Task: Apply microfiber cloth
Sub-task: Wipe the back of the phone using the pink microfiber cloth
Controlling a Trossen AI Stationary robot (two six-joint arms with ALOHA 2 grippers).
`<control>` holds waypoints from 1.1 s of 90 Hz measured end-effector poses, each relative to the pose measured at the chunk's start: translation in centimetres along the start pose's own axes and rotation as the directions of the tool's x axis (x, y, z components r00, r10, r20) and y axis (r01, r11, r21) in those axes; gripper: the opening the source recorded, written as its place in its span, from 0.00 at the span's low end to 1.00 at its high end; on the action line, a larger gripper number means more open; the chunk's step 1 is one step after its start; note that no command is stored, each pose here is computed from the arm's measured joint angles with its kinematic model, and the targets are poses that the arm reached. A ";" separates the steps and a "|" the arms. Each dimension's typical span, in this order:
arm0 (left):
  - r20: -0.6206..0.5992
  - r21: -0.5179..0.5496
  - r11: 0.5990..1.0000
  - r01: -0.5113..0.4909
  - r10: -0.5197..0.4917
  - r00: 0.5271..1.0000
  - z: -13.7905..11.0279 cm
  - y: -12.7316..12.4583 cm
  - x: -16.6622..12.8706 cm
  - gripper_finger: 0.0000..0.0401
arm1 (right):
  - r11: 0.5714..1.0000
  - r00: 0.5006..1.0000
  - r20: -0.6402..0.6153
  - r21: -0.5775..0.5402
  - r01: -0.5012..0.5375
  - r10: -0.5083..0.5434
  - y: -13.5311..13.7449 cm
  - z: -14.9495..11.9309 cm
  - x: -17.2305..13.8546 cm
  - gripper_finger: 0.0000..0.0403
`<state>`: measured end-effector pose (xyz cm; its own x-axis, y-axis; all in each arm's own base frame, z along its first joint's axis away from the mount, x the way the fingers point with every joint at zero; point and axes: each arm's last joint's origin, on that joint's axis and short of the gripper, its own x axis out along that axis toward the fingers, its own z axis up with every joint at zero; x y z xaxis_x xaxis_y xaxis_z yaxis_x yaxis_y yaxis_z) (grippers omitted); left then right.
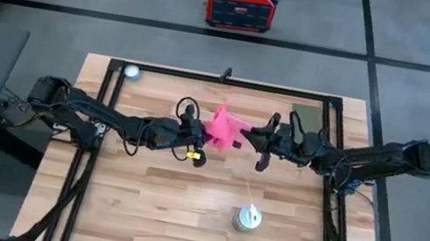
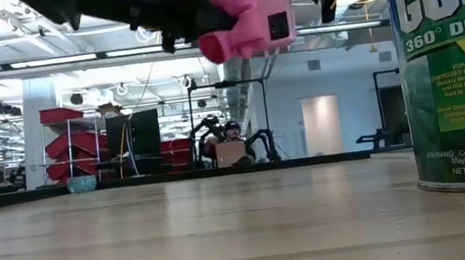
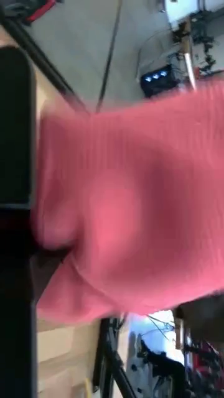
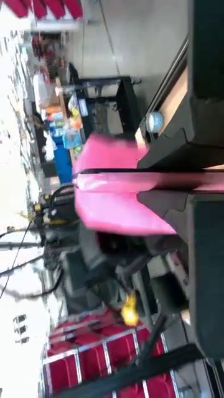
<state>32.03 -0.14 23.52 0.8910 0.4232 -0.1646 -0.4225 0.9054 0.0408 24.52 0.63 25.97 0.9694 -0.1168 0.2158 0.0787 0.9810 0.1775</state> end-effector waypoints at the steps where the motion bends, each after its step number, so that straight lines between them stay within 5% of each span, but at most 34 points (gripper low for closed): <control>1: -0.005 0.000 1.000 0.000 0.000 1.000 -0.2 0.0 0.0 0.00 | 1.000 1.000 0.001 0.002 -0.006 0.006 0.1 0.0 0.0 0.03; 47: -0.270 -0.115 0.991 0.064 -0.093 0.958 -9.6 1.4 -3.5 0.00 | 1.000 1.000 -0.005 -0.028 0.011 -0.011 0.7 -0.1 -0.1 0.03; 99: -0.427 -0.204 0.977 -0.070 -0.024 0.904 -16.2 4.2 -8.0 0.00 | 0.999 1.000 -0.022 -0.040 0.013 -0.014 0.7 -0.3 -0.1 0.03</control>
<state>20.42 -0.23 9.04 0.7448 0.3465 -0.5703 -0.5087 0.8479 -0.1493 24.52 1.35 25.77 0.9731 -0.1274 0.1920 0.1010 0.9848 0.1415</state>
